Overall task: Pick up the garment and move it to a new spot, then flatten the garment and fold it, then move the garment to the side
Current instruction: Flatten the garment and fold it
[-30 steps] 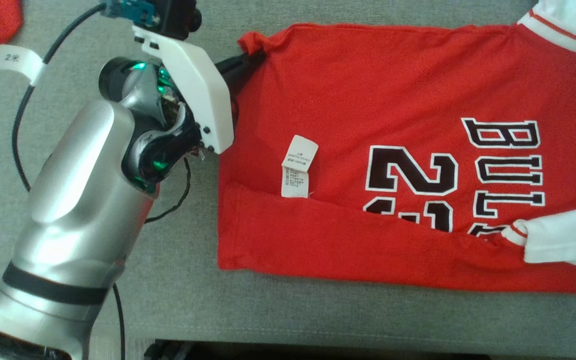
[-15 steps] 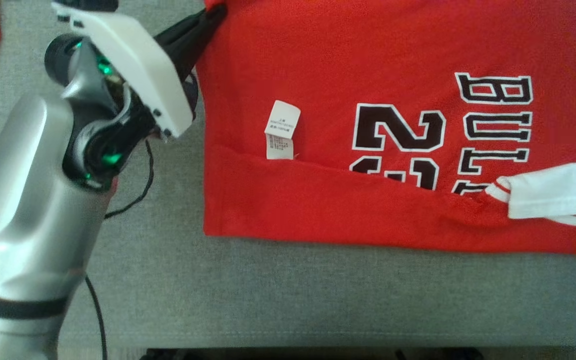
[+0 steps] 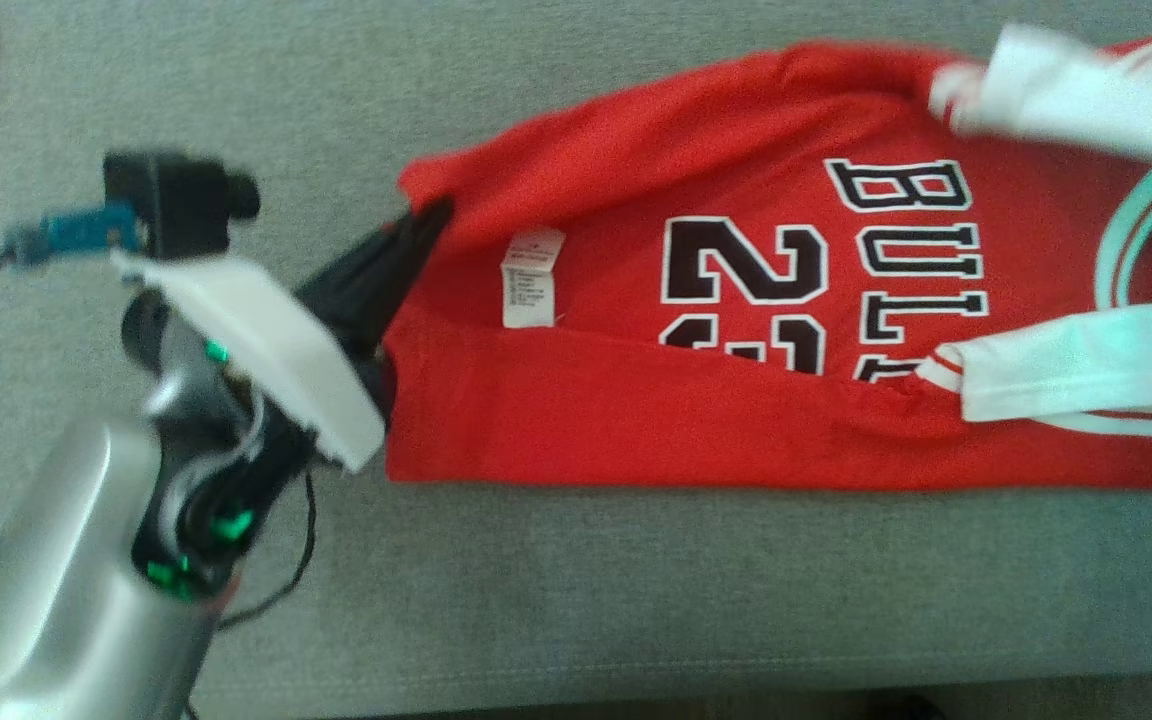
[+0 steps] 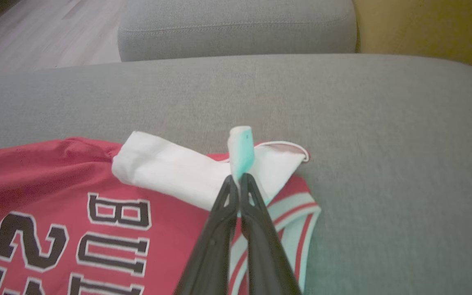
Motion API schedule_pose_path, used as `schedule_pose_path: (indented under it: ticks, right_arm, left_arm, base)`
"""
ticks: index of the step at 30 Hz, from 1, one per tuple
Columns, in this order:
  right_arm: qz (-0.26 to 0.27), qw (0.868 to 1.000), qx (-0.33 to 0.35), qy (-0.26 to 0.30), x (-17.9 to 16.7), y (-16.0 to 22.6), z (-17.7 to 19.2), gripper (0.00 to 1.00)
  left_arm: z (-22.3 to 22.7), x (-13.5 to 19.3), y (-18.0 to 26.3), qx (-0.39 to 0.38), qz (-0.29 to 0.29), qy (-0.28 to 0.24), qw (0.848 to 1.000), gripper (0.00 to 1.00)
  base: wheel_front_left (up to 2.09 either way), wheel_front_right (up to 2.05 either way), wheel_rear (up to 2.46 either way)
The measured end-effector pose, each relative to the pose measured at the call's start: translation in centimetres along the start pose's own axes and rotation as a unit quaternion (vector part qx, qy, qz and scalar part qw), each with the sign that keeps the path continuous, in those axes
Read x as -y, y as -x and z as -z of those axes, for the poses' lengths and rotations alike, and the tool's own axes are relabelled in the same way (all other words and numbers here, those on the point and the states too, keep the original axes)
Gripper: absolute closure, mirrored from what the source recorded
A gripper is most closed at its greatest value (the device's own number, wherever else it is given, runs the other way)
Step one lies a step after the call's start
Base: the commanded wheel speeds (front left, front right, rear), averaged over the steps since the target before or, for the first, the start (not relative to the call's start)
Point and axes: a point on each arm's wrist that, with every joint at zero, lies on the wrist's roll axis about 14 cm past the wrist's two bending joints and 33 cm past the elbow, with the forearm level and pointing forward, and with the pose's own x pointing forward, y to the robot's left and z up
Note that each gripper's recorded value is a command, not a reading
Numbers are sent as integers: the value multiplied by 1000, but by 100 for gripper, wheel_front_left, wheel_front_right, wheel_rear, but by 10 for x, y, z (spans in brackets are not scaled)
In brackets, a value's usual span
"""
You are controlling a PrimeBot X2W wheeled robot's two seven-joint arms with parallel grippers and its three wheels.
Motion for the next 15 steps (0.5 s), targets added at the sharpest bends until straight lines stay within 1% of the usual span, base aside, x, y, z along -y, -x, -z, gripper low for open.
schedule_pose_path:
  ticks: [4,7,9,13,14,15]
  right_arm:
    - [14,999,-31,-17,3,30,34,100]
    - [23,998,-42,-35,4,43,51,100]
    - [32,998,-44,-35,8,49,56,100]
    - [42,997,-55,-35,12,54,64,100]
    - [43,997,-55,-35,13,54,65,77]
    - [46,997,-57,-34,14,55,66,18]
  left_arm:
    - [17,-2,14,1,-14,35,999,100]
    - [24,-1,21,6,-15,60,998,100]
    - [29,3,24,3,-11,76,997,100]
    - [32,4,30,2,-12,78,997,100]
    - [30,5,30,6,-10,78,997,100]
    - [28,6,30,10,-8,77,997,100]
  base:
    - [0,0,0]
    - [0,0,0]
    - [0,0,0]
    - [0,0,0]
    - [0,0,0]
    - [0,0,0]
